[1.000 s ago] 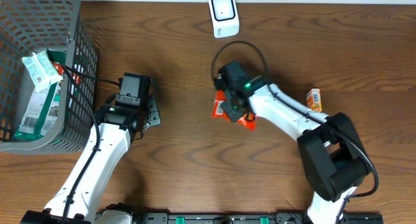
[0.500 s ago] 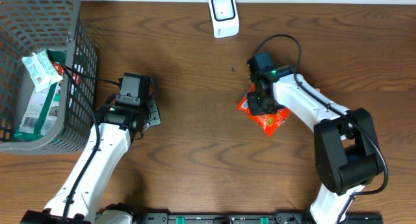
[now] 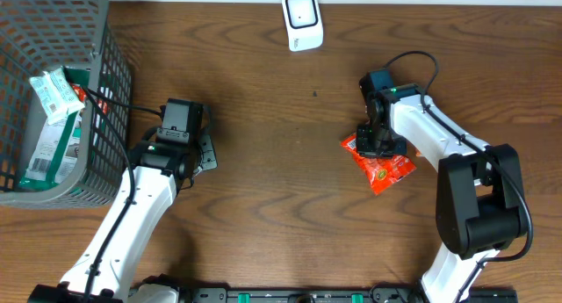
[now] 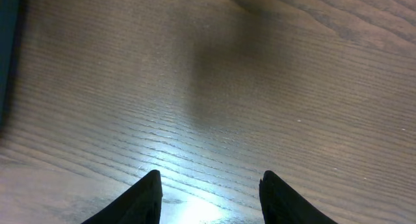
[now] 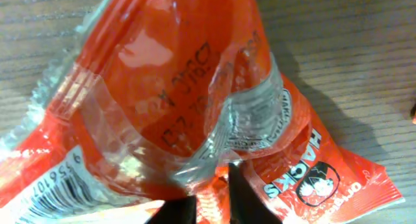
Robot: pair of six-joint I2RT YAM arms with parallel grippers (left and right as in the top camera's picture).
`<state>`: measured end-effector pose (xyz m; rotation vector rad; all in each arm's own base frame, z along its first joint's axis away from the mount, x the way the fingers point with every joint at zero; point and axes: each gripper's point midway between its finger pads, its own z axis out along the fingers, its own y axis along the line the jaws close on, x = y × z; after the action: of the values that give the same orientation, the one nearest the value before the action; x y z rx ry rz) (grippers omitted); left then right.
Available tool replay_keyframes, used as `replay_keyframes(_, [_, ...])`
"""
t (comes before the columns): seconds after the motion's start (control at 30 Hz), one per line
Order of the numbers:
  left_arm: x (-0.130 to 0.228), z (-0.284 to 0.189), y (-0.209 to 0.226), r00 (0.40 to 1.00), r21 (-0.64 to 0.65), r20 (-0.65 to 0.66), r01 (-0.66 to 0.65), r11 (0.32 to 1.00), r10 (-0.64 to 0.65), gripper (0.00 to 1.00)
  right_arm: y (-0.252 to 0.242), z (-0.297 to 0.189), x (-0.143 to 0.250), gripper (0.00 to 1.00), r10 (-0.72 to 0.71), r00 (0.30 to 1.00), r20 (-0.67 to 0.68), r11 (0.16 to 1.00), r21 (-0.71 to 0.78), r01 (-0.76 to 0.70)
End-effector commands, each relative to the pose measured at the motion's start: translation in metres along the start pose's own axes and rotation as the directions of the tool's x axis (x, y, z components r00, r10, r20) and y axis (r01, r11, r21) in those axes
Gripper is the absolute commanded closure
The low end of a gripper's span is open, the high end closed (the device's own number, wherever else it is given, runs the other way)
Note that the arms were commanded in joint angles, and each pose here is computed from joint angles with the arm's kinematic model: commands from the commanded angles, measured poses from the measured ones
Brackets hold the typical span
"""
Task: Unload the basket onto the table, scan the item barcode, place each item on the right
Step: 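Drag the red packet rightward across the table with the right gripper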
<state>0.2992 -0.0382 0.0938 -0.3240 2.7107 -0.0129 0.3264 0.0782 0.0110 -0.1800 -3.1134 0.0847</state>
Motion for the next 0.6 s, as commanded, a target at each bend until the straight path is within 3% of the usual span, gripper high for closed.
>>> replay_keyframes(0.0, [0.003, 0.004, 0.004, 1.000, -0.019, -0.011, -0.001, 1.000, 0.001, 0.50, 0.003, -0.004, 0.000, 0.72, 0.011, 1.000, -0.017, 1.000, -0.019, -0.011])
replay_keyframes(0.1, [0.003, 0.004, 0.004, 1.000, -0.019, -0.011, -0.001, 1.000, 0.001, 0.50, 0.006, -0.024, -0.008, 0.63, -0.013, 1.000, 0.012, 0.999, -0.030, 0.014])
replay_keyframes(0.23, [0.003, 0.004, 0.004, 1.000, -0.019, -0.011, -0.001, 1.000, 0.001, 0.50, 0.008, -0.045, -0.016, 0.60, -0.022, 0.999, 0.030, 0.999, -0.039, 0.023])
replay_keyframes(0.57, [0.003, 0.004, 0.004, 1.000, -0.019, -0.011, -0.001, 1.000, 0.001, 0.50, 0.010, -0.031, -0.018, 0.71, -0.064, 0.996, 0.055, 0.997, -0.047, 0.067])
